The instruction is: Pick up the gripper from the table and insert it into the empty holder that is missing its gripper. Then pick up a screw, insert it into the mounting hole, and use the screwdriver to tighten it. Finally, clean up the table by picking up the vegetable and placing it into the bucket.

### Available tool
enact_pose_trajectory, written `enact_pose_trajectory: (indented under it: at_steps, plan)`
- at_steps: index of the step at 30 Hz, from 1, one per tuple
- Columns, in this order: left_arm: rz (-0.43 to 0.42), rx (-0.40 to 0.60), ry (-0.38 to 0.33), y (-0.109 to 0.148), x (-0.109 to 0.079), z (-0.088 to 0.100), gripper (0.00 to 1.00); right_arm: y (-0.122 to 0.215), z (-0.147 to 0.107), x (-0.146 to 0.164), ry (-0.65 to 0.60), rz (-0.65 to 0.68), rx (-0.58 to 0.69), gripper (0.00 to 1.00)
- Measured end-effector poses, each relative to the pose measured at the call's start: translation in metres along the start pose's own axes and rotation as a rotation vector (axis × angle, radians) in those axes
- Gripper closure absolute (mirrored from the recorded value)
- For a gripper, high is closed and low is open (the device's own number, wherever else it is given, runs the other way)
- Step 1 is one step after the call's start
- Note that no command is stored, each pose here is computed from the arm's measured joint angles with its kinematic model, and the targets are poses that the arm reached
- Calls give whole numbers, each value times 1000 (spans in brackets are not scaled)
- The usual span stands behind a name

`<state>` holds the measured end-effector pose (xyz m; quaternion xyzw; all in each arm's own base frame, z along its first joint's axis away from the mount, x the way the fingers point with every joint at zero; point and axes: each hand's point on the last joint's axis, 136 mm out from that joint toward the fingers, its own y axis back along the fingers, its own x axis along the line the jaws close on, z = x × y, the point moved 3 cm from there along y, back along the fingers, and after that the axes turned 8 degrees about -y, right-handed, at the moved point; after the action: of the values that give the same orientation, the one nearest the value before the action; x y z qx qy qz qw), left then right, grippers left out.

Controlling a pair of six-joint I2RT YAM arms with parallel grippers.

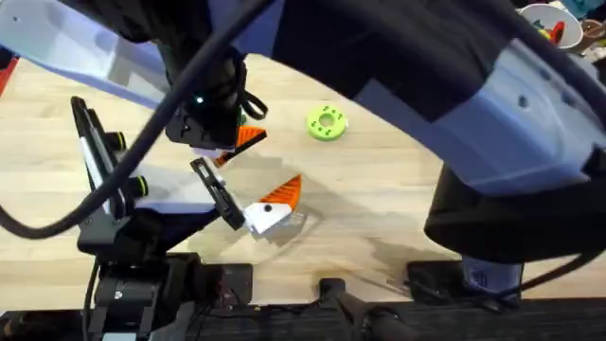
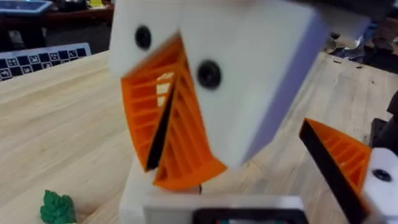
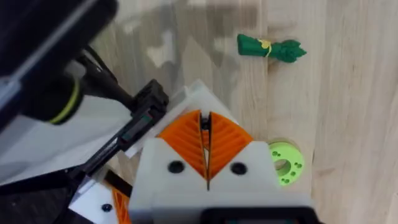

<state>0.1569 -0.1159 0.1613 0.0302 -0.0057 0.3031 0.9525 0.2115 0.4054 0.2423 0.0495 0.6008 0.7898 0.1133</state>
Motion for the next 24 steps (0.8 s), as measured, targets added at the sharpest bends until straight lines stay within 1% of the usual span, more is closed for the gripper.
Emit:
enact_pose_trajectory:
  at_steps: [12,13,14,16,17,19,20,21,24]
  plan:
    - [0,0,0,0,0,0,15,0,0,0,0,0,0,995]
    - [0,0,0,0,0,0,15,0,0,0,-1,0,1,969]
    - [-3,0,-1,0,0,0,16,0,0,0,-6,-1,2,870]
    - [-10,0,2,0,-1,0,15,0,-2,-4,-10,-18,9,586]
    - [-9,0,2,0,-1,0,16,2,-4,-6,-15,-24,16,427]
    - [-10,0,2,0,-1,0,16,3,-6,-13,-26,-42,19,154]
    - [-11,0,2,0,-2,0,15,4,-7,-17,-29,-50,17,60]
    - [-11,-1,1,0,-2,0,15,5,-7,-19,-38,-52,16,29]
    - [-13,-1,0,0,-2,0,15,7,-8,-19,-48,-52,15,17]
